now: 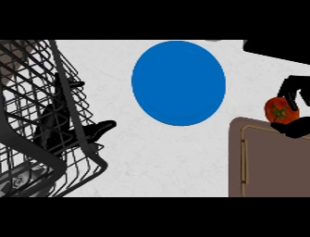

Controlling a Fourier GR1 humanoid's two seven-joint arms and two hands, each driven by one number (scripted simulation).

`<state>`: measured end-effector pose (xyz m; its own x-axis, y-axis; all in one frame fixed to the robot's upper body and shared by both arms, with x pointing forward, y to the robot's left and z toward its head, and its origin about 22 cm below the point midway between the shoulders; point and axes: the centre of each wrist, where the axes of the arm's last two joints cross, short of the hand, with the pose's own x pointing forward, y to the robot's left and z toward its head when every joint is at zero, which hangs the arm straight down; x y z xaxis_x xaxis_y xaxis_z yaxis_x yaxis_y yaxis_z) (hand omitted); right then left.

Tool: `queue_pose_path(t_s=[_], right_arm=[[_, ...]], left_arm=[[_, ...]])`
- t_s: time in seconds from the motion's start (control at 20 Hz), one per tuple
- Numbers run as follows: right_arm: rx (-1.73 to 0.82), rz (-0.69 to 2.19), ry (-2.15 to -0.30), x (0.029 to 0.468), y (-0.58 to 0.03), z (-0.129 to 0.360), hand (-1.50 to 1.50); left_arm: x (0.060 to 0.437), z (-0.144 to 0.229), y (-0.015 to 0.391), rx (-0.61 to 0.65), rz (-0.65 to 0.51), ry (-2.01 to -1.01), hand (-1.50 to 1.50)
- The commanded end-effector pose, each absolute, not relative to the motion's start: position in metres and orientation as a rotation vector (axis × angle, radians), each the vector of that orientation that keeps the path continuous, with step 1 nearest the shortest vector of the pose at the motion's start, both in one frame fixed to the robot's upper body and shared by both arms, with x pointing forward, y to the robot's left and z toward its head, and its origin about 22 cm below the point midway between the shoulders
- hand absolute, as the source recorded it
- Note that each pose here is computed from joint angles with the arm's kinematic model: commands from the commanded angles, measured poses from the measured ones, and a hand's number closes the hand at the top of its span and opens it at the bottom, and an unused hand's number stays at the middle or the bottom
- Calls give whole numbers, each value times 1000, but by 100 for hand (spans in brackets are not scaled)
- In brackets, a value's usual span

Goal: Pick the tomato from the tray and place it in the plate

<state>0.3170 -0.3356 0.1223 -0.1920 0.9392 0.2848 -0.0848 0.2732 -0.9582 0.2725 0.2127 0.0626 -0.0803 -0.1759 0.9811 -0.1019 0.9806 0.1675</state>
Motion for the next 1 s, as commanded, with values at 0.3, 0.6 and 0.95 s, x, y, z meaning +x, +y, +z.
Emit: queue_pose_path(t_s=[0.3,0.6,0.95], right_arm=[[-771,1139,-1916,371,-324,193,150],[-436,1176,-2150,392,-301,211,150],[-177,1296,-2178,419,-254,211,150]], left_arm=[[261,39,244,344,-324,-1605,0],[256,37,259,365,-322,-1583,0],[248,31,272,397,-312,-1569,0]])
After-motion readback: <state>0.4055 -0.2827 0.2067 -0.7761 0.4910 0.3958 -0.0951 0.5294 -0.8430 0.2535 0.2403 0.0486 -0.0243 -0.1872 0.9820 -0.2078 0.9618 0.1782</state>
